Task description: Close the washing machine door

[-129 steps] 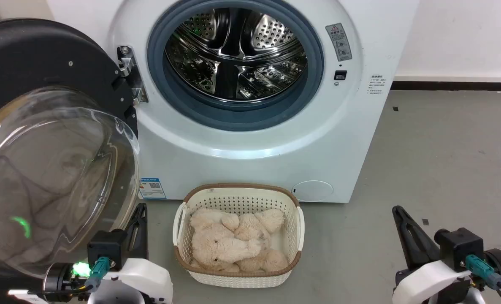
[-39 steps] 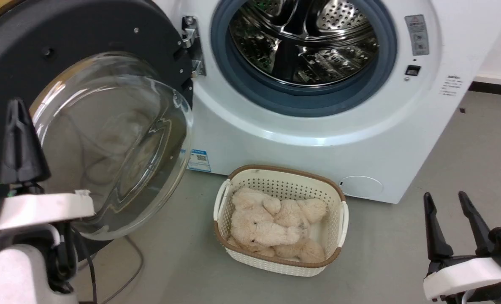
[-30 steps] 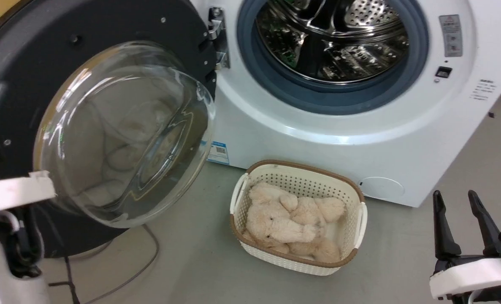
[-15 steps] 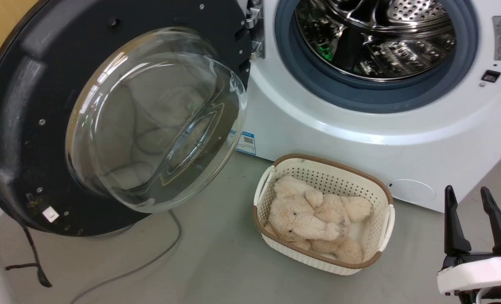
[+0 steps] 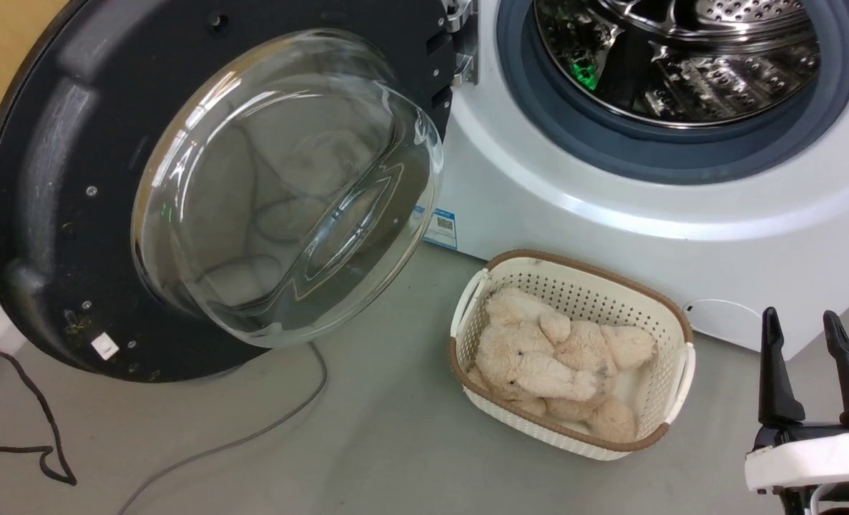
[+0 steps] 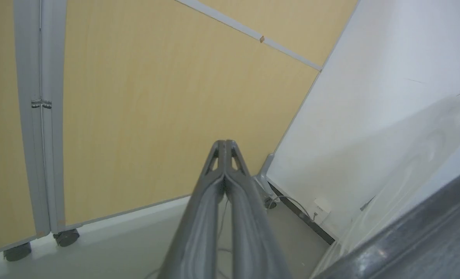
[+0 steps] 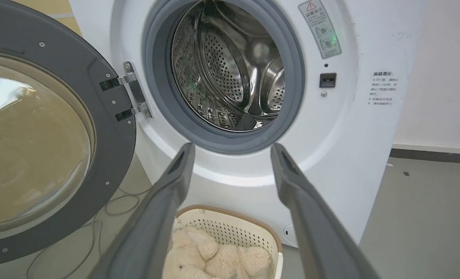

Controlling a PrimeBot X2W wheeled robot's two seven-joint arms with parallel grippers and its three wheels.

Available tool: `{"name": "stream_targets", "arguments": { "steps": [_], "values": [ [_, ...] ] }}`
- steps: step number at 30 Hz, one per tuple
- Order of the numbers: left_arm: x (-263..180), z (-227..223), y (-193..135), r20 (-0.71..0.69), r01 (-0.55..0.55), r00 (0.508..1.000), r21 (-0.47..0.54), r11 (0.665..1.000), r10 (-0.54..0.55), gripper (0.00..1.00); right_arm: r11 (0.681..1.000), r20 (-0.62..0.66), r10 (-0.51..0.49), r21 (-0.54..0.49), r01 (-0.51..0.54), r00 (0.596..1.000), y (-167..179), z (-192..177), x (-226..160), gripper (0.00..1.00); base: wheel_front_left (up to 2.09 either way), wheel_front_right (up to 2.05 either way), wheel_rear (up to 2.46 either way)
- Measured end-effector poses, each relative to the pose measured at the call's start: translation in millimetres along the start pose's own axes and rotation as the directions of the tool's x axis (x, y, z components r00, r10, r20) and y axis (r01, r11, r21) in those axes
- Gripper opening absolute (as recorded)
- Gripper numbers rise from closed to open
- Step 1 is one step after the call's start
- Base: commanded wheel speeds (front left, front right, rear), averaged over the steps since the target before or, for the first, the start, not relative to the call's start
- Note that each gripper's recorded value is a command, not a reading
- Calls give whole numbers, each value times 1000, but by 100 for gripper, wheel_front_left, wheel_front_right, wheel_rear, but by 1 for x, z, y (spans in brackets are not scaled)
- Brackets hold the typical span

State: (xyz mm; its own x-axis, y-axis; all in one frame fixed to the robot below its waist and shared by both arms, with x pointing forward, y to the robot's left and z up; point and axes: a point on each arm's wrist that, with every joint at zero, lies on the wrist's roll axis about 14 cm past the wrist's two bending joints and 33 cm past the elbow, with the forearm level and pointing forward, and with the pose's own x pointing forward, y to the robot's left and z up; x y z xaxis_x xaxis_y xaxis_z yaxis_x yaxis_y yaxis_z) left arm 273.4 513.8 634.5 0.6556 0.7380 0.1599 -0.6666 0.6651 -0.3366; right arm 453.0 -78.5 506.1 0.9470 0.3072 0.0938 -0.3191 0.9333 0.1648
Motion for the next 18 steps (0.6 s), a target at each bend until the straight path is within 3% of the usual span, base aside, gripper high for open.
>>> {"name": "stream_targets", "arguments": {
  "steps": [7,12,15,18],
  "values": [
    [0,-45,15,-236,-68,972,-187,980,22,0,1000,3,10,15,-10,1000,3,-6,9,100,0,0,0],
    [-4,-62,7,-340,-63,939,-286,956,-40,0,1000,2,16,23,-16,1000,5,-10,13,100,0,0,0],
    [-11,-73,-7,-409,-34,903,-374,927,-131,0,999,9,14,36,-14,1000,4,-12,16,100,0,0,0],
    [-22,-80,-11,-451,-16,874,-400,917,-181,0,999,13,15,47,-15,1000,5,-13,19,100,0,0,0]
  ]
}}
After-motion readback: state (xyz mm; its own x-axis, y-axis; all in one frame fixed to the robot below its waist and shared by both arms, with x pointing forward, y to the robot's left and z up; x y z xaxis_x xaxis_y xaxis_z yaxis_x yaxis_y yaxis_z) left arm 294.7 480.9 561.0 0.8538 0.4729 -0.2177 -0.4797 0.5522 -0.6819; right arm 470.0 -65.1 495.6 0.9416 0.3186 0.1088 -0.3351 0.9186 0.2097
